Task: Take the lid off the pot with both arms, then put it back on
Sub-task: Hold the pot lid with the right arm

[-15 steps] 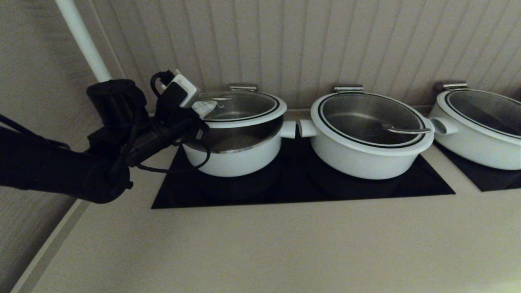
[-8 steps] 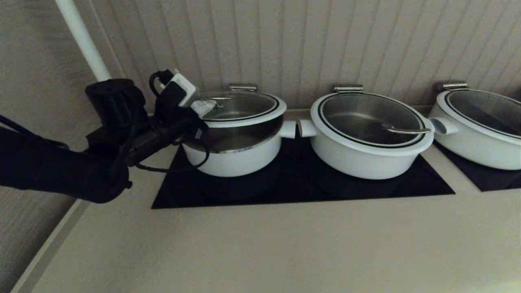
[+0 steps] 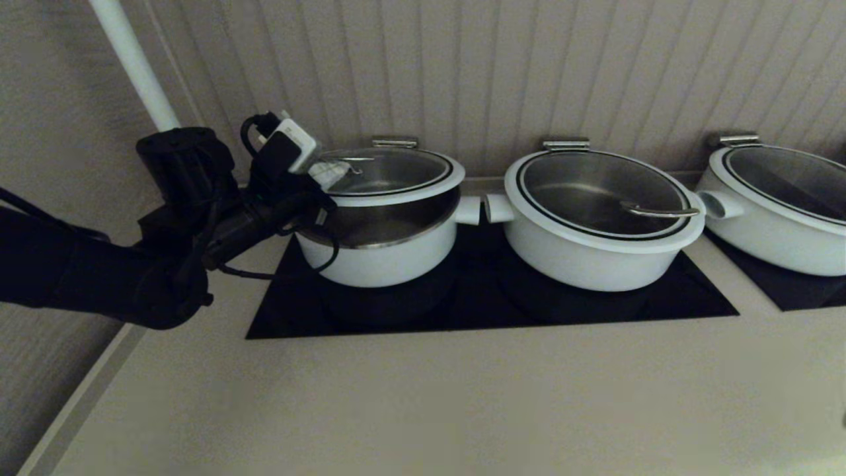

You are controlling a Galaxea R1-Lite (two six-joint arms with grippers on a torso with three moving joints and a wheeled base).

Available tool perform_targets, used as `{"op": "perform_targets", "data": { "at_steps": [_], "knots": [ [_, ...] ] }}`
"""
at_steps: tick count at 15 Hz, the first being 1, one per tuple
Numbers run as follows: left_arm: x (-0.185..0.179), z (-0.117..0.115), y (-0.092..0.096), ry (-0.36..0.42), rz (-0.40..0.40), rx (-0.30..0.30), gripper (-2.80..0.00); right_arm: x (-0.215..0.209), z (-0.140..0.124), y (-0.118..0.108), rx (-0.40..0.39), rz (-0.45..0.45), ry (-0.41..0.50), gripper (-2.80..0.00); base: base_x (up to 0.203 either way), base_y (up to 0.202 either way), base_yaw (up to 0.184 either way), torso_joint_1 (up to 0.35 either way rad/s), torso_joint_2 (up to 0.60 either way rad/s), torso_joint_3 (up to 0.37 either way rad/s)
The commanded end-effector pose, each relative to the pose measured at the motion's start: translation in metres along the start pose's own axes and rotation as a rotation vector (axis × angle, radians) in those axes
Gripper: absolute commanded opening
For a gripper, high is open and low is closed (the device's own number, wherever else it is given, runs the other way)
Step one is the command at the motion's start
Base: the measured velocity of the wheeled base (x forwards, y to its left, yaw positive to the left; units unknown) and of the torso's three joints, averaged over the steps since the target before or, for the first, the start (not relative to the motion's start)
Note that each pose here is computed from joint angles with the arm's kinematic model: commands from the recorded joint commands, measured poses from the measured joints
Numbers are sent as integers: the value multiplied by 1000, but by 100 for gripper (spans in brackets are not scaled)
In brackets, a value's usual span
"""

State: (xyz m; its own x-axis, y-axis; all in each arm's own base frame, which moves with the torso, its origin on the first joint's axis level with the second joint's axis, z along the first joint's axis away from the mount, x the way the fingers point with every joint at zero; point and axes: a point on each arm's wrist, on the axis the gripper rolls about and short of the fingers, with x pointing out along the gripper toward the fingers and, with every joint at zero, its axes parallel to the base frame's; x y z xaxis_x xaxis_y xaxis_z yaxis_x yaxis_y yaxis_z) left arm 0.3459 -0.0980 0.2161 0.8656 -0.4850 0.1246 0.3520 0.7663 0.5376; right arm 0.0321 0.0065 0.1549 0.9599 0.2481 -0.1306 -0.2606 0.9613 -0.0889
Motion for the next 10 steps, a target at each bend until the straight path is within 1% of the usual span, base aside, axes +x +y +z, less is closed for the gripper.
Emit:
{"op": "perform_targets", "data": {
  "at_steps": [1,5,7,10],
  "knots": [
    [0,0,0,-4,0,3,-280,23,1,-3,-31,61,85,-280,0,0,0,0,0,0],
    [2,-2,-1,-1,-2,1,-280,53,6,-6,-140,170,104,-280,0,0,0,0,0,0],
    [2,-3,-1,-1,-2,0,-280,68,8,-8,-190,228,97,-280,0,0,0,0,0,0],
    [3,-4,-1,2,-2,-3,-280,95,11,-8,-231,313,70,-280,0,0,0,0,0,0]
  ]
}}
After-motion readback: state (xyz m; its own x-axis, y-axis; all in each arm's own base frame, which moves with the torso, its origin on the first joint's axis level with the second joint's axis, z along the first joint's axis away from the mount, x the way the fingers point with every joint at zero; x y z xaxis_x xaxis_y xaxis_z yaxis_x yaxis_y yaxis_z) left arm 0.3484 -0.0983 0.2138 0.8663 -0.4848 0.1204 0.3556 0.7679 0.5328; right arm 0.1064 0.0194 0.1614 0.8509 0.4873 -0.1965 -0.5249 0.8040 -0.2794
